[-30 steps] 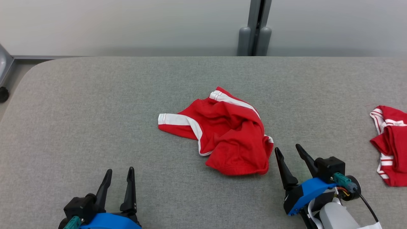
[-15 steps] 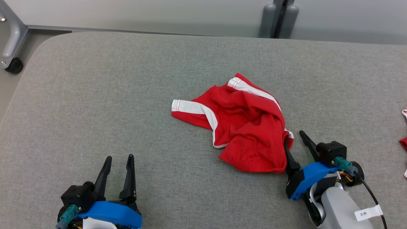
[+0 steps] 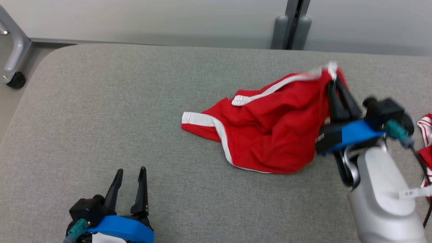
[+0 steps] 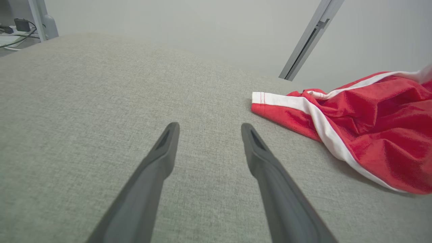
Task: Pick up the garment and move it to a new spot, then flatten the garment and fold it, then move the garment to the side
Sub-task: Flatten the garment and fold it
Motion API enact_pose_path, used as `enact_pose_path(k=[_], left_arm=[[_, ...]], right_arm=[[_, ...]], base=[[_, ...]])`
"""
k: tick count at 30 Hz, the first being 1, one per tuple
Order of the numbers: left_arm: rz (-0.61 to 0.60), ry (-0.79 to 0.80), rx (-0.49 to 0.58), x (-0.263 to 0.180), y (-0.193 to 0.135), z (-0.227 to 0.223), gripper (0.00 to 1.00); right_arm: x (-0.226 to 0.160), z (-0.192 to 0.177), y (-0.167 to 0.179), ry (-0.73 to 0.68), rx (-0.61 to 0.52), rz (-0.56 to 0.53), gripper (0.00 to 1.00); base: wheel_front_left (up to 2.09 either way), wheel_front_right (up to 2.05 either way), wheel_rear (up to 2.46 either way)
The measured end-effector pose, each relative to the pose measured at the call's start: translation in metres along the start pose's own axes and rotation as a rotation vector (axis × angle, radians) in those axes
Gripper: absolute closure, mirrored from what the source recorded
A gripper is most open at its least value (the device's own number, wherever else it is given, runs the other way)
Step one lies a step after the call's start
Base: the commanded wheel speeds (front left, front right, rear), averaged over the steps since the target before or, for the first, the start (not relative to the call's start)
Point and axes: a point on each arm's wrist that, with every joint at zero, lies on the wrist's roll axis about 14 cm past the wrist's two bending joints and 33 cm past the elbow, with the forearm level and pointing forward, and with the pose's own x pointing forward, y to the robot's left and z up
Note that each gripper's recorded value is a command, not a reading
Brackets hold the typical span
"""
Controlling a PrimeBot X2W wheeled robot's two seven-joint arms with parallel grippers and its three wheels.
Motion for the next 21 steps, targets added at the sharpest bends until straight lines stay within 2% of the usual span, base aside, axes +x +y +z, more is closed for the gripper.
enact_pose_path(k=[3, 7, 12, 15, 18, 21], left_arm=[[-0.013, -0.009, -0.001, -0.005, -0.005, 0.002, 0.00], [-0.021, -0.032, -0.010, -0.012, -0.012, 0.007, 0.00], [0.008, -0.045, -0.017, -0.027, -0.006, 0.007, 0.00], [0.039, -0.038, -0.021, -0.036, 0.003, 0.003, 0.00], [0.060, -0.032, -0.019, -0.040, 0.009, 0.000, 0.00], [0.068, -0.015, -0.020, -0.041, 0.012, -0.005, 0.00]], right_arm=[[0.022, 0.068, 0.015, -0.175, -0.055, 0.051, 1.00], [0.040, 0.151, 0.062, -0.380, -0.116, 0.175, 1.00], [0.042, 0.221, 0.134, -0.552, -0.124, 0.364, 1.00], [0.032, 0.254, 0.166, -0.644, -0.092, 0.458, 1.00], [0.017, 0.275, 0.182, -0.715, -0.043, 0.520, 1.00], [0.010, 0.262, 0.187, -0.697, -0.049, 0.544, 1.00]], base=[[0.00, 0.00, 0.00], [0.00, 0.00, 0.00], [0.00, 0.00, 0.00], [0.00, 0.00, 0.00], [0.00, 0.00, 0.00], [0.00, 0.00, 0.00]])
